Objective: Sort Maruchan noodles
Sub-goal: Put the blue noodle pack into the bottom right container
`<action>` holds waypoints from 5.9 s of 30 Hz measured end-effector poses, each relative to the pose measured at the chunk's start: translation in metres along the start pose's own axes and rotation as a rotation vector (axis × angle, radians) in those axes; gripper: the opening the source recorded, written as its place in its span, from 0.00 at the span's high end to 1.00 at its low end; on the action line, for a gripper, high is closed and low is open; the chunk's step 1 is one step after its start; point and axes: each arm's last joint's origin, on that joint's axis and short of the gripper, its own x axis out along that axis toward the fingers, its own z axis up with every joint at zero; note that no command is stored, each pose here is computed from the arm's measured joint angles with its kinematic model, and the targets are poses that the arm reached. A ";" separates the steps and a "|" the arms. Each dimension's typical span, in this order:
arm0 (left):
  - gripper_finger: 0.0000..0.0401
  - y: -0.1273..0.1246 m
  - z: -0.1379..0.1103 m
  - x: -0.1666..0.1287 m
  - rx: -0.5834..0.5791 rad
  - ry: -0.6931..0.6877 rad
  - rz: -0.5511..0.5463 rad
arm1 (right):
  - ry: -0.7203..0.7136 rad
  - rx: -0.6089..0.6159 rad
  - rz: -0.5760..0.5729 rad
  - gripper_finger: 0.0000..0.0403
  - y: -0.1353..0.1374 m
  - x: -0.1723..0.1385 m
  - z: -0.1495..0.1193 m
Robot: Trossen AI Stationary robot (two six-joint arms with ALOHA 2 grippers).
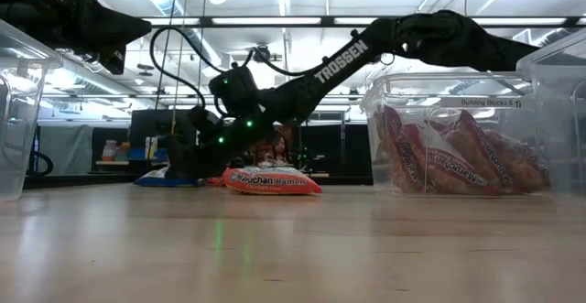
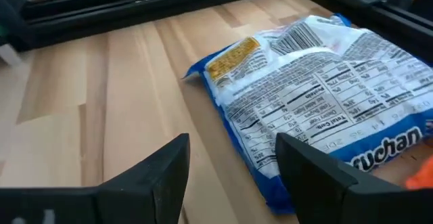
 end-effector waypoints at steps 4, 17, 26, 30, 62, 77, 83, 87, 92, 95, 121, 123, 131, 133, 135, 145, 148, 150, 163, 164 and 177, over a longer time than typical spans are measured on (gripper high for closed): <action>0.97 0.000 0.000 0.000 0.000 0.000 0.000 | -0.012 -0.008 -0.140 0.48 0.011 -0.007 0.013; 0.97 0.000 0.000 0.000 0.000 0.000 0.000 | 0.139 -0.012 -0.224 0.61 0.013 -0.009 -0.003; 0.97 0.000 0.000 0.000 0.000 0.000 0.000 | 0.144 0.009 -0.184 0.96 0.014 -0.009 -0.003; 0.97 0.000 0.000 0.000 0.000 0.000 0.000 | 0.159 0.017 -0.173 0.94 0.016 -0.012 0.001; 0.97 0.000 0.000 0.000 0.000 0.000 0.000 | 0.132 0.166 -0.030 0.98 0.038 -0.194 0.178; 0.97 0.000 0.000 0.000 0.000 0.000 0.000 | 0.303 0.177 -0.010 0.98 0.069 -0.278 0.188; 0.97 0.000 0.000 0.000 0.000 0.000 0.000 | 0.269 0.153 0.041 0.98 0.072 -0.342 0.208; 0.97 0.000 0.000 0.000 0.000 0.000 0.000 | 0.268 0.103 0.028 0.98 0.071 -0.387 0.214; 0.97 0.000 0.000 0.000 0.000 0.000 0.000 | 0.303 0.038 -0.007 0.98 0.065 -0.447 0.211; 0.97 0.000 0.000 0.000 0.000 0.000 0.000 | 0.351 -0.007 0.015 0.98 0.064 -0.479 0.204; 0.97 0.000 0.000 0.000 0.000 0.000 0.000 | 0.947 0.667 0.295 0.98 0.100 -0.629 0.036; 0.97 0.000 0.000 0.000 0.000 0.000 0.000 | 0.942 0.674 0.258 0.98 0.105 -0.630 0.025; 0.97 0.000 0.000 0.000 0.000 0.000 0.000 | 0.950 0.837 0.255 0.98 0.129 -0.623 -0.007; 0.97 0.000 0.000 0.000 0.000 0.000 0.000 | 0.959 0.884 0.301 0.98 0.136 -0.622 -0.009; 0.97 0.000 0.000 0.000 0.000 0.000 0.000 | 0.963 0.904 0.322 0.98 0.139 -0.622 -0.010; 0.97 0.000 0.000 0.000 0.000 0.000 0.000 | 1.098 0.756 0.200 0.95 0.130 -0.621 -0.021; 0.97 0.000 0.000 0.000 0.000 0.000 0.000 | 1.137 0.711 0.154 0.91 0.128 -0.621 -0.025; 0.97 0.000 0.000 0.000 0.000 0.000 0.000 | 1.145 0.688 0.146 0.86 0.126 -0.620 -0.025; 0.97 0.000 0.000 0.000 0.000 0.000 0.000 | 1.098 0.599 0.261 0.60 0.111 -0.614 0.004; 0.97 0.000 0.000 0.000 0.000 0.000 0.000 | 1.092 0.565 0.286 0.60 0.111 -0.614 0.006; 0.97 0.000 0.000 0.000 0.000 0.000 0.000 | 0.991 -0.203 0.433 0.60 0.162 -0.578 -0.032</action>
